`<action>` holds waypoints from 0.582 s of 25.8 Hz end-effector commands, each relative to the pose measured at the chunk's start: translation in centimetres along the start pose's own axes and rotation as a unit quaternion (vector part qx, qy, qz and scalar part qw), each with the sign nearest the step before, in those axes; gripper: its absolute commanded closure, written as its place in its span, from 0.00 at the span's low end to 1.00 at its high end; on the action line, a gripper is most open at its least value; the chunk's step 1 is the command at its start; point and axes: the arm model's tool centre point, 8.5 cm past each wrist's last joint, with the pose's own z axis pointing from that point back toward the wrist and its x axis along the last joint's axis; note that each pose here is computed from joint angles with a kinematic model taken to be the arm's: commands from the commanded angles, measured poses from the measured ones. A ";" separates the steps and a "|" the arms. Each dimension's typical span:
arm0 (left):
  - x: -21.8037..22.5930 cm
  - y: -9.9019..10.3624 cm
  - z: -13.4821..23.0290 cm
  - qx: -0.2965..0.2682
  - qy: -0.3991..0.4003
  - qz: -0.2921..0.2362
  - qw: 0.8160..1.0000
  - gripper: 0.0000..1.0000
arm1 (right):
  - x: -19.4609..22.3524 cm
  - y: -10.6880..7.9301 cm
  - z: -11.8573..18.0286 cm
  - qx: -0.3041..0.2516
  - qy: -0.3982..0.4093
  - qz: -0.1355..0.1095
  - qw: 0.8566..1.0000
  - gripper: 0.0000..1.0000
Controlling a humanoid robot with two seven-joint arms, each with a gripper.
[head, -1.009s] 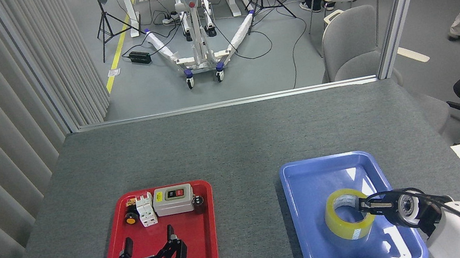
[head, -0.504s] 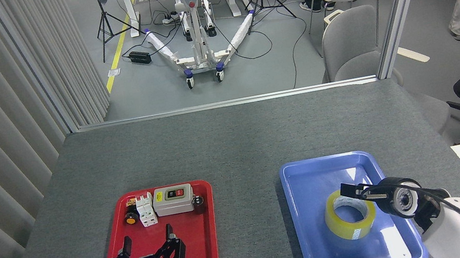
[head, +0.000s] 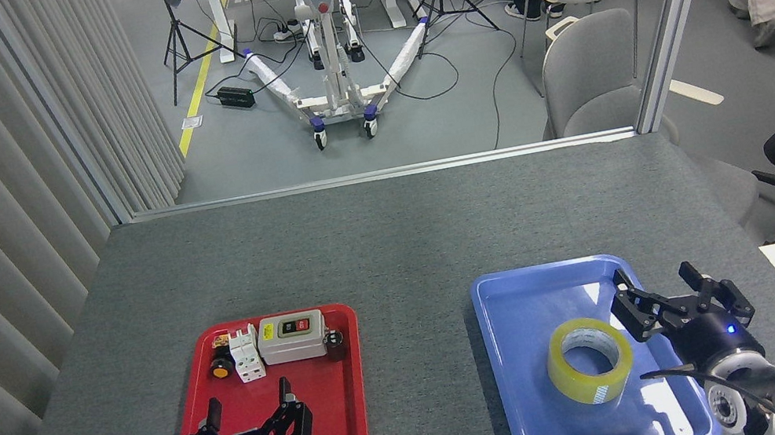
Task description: Place and move tape with both arms
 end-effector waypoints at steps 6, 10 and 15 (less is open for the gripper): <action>-0.3 0.3 -0.1 0.004 0.007 0.000 1.000 0.00 | 2.0 1.7 3.9 -0.070 0.001 0.083 0.994 0.01; -0.7 0.3 -0.1 0.004 0.014 0.000 1.000 0.00 | 1.1 2.5 6.7 -0.053 -0.019 0.039 0.998 0.01; -0.8 0.5 -0.2 0.005 0.018 0.002 1.000 0.00 | 0.8 3.4 7.6 -0.046 -0.008 0.031 0.998 0.01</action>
